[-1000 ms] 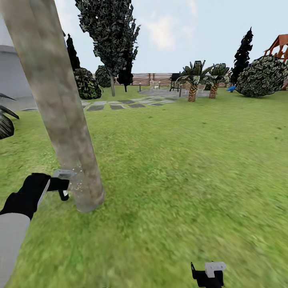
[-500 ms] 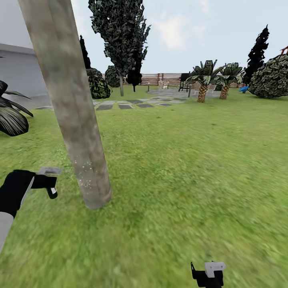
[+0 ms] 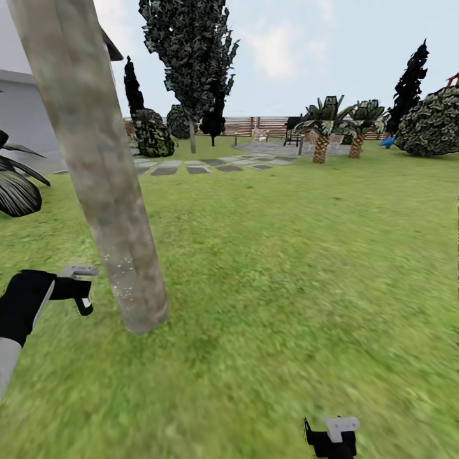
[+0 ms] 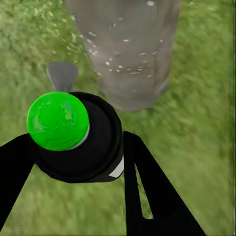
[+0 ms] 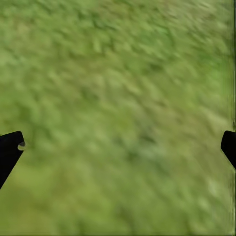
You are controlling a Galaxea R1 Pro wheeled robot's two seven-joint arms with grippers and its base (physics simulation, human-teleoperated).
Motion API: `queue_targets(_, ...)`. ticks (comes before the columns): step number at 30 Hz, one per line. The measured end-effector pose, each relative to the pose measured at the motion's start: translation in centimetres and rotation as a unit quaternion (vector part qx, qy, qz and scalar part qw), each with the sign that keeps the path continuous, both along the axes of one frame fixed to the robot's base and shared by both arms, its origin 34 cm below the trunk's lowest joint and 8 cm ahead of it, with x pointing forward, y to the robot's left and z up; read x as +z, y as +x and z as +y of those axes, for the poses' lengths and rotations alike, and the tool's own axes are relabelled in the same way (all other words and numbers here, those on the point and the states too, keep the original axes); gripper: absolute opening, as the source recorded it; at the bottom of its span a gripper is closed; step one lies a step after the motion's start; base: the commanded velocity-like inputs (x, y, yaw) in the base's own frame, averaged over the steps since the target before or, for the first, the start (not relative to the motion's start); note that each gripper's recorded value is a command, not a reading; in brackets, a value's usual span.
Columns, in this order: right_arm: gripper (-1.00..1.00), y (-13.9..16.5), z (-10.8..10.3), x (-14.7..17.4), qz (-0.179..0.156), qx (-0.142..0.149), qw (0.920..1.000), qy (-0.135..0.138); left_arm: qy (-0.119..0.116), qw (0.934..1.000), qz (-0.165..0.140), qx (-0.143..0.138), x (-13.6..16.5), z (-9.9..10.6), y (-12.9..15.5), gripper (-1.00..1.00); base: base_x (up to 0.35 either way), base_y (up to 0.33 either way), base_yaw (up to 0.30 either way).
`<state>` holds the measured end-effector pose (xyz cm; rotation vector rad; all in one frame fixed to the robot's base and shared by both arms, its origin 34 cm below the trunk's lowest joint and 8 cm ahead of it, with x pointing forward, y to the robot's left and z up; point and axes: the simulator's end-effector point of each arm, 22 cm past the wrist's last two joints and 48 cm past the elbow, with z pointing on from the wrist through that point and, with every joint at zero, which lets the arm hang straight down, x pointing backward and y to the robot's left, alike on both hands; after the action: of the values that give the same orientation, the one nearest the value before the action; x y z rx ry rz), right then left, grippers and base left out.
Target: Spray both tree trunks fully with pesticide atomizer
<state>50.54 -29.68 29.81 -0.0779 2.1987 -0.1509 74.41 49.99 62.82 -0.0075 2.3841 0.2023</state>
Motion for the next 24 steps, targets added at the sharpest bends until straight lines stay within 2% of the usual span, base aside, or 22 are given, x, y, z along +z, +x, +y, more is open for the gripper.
queue_targets(3, 1.0, -0.01, 0.0, -0.01, 0.0, 0.0, 1.0, 0.0, -0.004, 1.0, 0.0, -0.003, -0.18, -0.76, 0.23, -1.0, 0.135, -0.251, 0.0)
queue_targets(11, 1.0, -0.01, 0.0, -0.01, 0.0, 0.0, 1.0, 0.0, -0.002, 1.0, 0.001, -0.003, -0.37, -0.81, 0.16, -1.0, 0.157, -0.245, 0.0)
queue_targets(24, 1.0, -0.01, -0.01, -0.02, 0.0, 0.0, 1.0, 0.0, 0.002, 1.0, 0.003, -0.002, -0.43, -0.59, 0.06, -1.0, 0.009, -0.27, 0.0)
